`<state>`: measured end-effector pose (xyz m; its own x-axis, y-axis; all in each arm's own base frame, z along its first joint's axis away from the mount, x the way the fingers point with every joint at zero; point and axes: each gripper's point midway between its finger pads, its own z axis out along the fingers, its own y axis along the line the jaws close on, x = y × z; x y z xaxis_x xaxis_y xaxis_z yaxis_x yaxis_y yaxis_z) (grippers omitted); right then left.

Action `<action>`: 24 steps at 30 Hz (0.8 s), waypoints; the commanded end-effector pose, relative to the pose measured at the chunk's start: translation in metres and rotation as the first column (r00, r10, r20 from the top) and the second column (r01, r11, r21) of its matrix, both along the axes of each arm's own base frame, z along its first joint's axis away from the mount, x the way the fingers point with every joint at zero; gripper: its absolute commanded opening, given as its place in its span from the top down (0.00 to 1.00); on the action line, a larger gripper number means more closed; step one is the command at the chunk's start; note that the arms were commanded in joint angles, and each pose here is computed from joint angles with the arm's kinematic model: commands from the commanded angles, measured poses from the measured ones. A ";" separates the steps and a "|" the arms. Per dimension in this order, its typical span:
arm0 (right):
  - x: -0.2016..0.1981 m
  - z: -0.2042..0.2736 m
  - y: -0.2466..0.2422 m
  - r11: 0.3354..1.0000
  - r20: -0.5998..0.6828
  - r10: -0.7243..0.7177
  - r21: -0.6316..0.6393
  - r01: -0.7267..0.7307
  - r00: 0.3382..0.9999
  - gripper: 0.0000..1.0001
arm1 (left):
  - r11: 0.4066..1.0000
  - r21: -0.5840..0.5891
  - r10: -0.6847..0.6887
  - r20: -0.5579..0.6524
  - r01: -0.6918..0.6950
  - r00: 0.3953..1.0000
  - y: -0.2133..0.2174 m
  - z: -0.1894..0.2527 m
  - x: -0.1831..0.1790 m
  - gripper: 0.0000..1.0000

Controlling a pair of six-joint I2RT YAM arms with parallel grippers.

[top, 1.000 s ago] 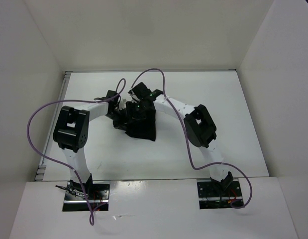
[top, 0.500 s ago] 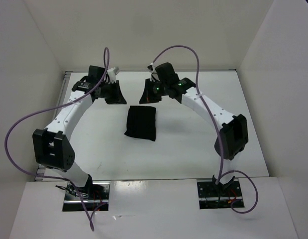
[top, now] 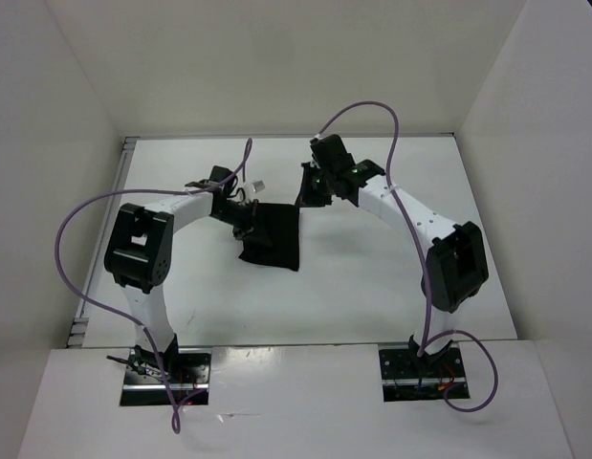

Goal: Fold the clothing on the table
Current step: Fold the skirt

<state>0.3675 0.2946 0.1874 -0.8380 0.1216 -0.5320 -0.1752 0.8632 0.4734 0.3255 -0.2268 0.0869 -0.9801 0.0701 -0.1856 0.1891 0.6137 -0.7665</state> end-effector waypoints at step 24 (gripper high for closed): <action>-0.011 -0.049 0.020 0.995 -0.129 0.096 0.040 -0.092 0.987 0.99 | 0.953 0.277 0.135 -0.025 -0.123 0.990 0.071 -0.055 -0.018 1.00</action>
<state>0.3498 0.3080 0.1369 -0.9189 0.0661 -0.3890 -0.1562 0.8443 0.5125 0.3068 -0.1660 0.0402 -0.9916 -0.0178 -0.1284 0.0638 0.7954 -0.6027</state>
